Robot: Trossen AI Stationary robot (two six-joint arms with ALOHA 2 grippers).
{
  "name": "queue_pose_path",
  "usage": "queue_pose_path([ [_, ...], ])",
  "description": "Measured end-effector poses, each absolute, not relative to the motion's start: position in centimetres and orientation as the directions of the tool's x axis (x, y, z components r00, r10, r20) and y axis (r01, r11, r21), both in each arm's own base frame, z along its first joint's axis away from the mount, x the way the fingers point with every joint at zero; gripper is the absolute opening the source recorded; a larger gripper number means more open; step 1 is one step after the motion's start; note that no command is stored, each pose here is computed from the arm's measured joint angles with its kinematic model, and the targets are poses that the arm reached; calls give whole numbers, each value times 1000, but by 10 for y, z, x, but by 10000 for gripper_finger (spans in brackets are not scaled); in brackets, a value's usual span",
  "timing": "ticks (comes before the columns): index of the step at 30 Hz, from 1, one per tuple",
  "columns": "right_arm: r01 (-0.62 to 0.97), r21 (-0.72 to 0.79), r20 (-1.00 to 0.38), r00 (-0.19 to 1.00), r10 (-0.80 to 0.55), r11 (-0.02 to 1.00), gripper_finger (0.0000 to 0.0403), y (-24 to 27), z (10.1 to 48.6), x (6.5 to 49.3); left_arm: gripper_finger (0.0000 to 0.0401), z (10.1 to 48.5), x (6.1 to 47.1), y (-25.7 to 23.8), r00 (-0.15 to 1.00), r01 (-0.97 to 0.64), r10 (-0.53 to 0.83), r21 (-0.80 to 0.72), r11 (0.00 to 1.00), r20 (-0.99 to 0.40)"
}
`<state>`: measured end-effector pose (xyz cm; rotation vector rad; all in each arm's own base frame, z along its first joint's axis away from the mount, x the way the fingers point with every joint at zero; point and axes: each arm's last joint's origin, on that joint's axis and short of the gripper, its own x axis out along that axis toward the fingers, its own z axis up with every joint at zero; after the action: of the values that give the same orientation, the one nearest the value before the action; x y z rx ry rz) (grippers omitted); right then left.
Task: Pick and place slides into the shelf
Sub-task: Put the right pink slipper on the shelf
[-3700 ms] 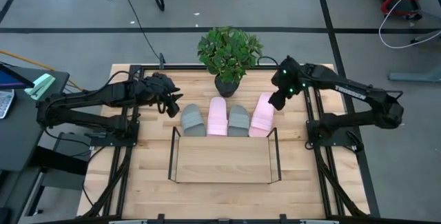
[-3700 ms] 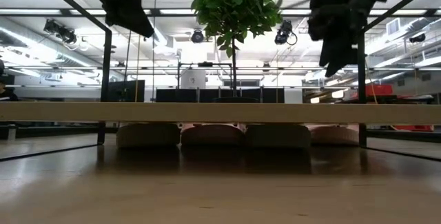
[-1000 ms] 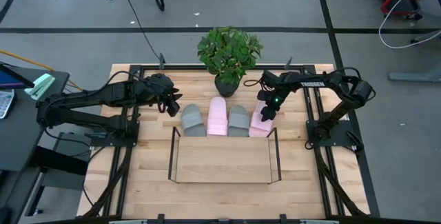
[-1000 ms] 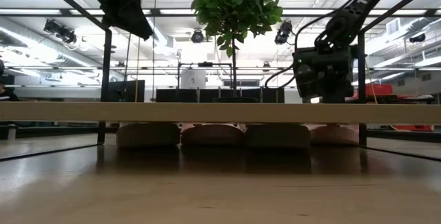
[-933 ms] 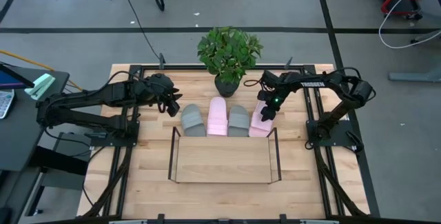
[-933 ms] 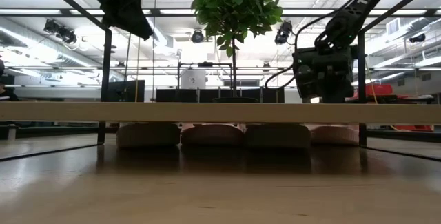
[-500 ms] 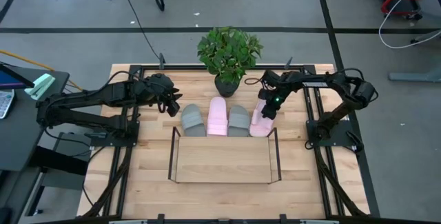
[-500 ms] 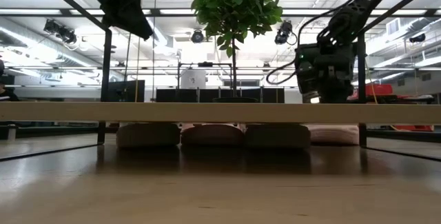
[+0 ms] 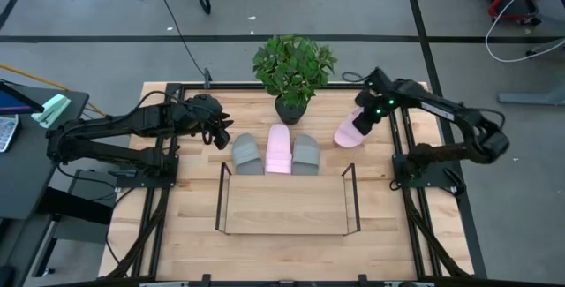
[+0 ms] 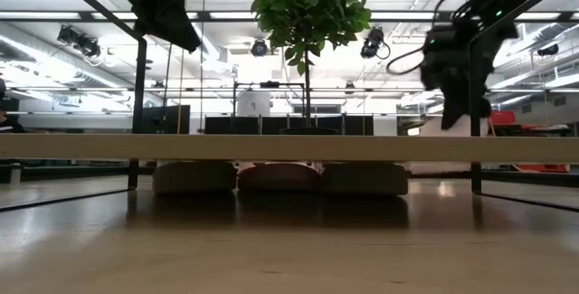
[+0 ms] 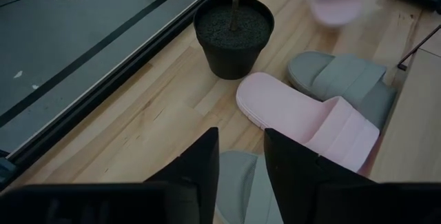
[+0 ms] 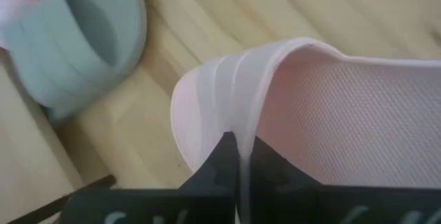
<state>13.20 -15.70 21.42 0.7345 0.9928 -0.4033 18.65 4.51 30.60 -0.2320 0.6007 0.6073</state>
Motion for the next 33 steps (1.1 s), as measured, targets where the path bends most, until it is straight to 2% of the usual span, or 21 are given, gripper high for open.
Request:
queue_pose_path([
  [10, 472, 553, -670, 742, 30, 687, 9, -131, 260, 111, 118, 306, 186, 45, 658, -596, 466, -32, 802, -591],
  [18, 250, 632, -445, 892, 80, 734, 9, -119, 325, 112, 114, 306, 186, 45, 658, -596, 466, -31, 802, -591],
  [25, 60, 659, -351, 906, 236, 749, 9, -97, 366, 127, 116, 306, 186, 45, 658, -596, 466, -32, 802, -591],
  [33, -56, 698, -344, 849, 402, 714, 9, -66, 372, 154, 115, 306, 186, 45, 658, -596, 466, -32, 802, -591],
])
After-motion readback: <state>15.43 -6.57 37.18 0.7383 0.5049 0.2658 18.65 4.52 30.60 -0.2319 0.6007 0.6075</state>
